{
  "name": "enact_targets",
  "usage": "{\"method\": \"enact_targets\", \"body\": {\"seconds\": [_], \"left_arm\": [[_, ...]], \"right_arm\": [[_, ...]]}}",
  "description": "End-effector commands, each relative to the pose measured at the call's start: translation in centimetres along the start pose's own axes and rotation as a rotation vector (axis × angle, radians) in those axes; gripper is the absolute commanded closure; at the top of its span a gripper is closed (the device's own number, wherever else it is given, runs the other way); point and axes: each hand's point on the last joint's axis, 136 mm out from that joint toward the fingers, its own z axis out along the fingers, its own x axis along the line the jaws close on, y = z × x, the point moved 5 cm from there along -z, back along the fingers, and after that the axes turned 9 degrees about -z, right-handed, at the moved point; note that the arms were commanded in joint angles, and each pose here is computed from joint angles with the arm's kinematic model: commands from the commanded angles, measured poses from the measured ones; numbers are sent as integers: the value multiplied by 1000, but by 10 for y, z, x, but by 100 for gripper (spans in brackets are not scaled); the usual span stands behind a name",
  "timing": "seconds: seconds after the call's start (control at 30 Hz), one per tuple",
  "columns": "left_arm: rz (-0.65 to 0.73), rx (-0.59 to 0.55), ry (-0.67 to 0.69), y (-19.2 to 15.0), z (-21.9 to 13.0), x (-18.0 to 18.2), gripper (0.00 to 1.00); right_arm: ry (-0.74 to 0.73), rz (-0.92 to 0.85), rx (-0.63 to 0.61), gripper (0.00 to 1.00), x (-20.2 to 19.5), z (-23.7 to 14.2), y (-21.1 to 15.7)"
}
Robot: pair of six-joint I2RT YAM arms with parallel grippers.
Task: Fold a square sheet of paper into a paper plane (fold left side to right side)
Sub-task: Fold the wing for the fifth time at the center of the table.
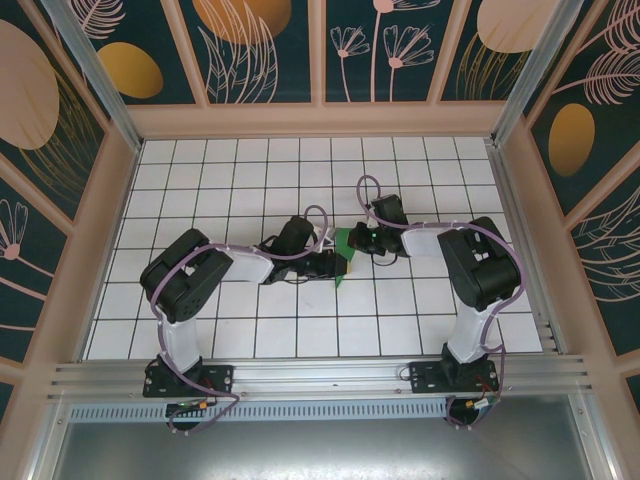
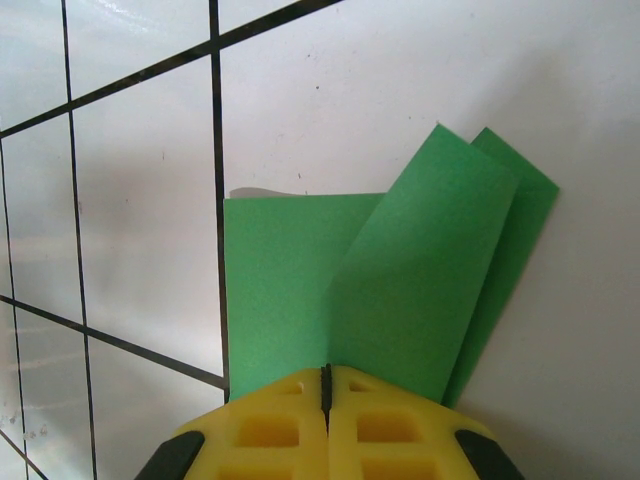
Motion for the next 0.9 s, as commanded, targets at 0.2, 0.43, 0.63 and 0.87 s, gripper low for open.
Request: {"method": "enact_targets", "body": {"seconds": [0.2, 0.43, 0.63, 0.87], "left_arm": [[-25, 43, 6, -14, 9, 12, 76], [-28, 62, 9, -19, 14, 14, 74], [-30, 72, 11, -22, 17, 14, 73], [-38, 80, 33, -26, 21, 20, 73]], "right_arm": [[-154, 51, 157, 92, -35, 10, -44], [-154, 55, 164, 92, -36, 11, -44], [-154, 55, 164, 93, -36, 11, -44], [-154, 53, 162, 93, -36, 11, -43]]}}
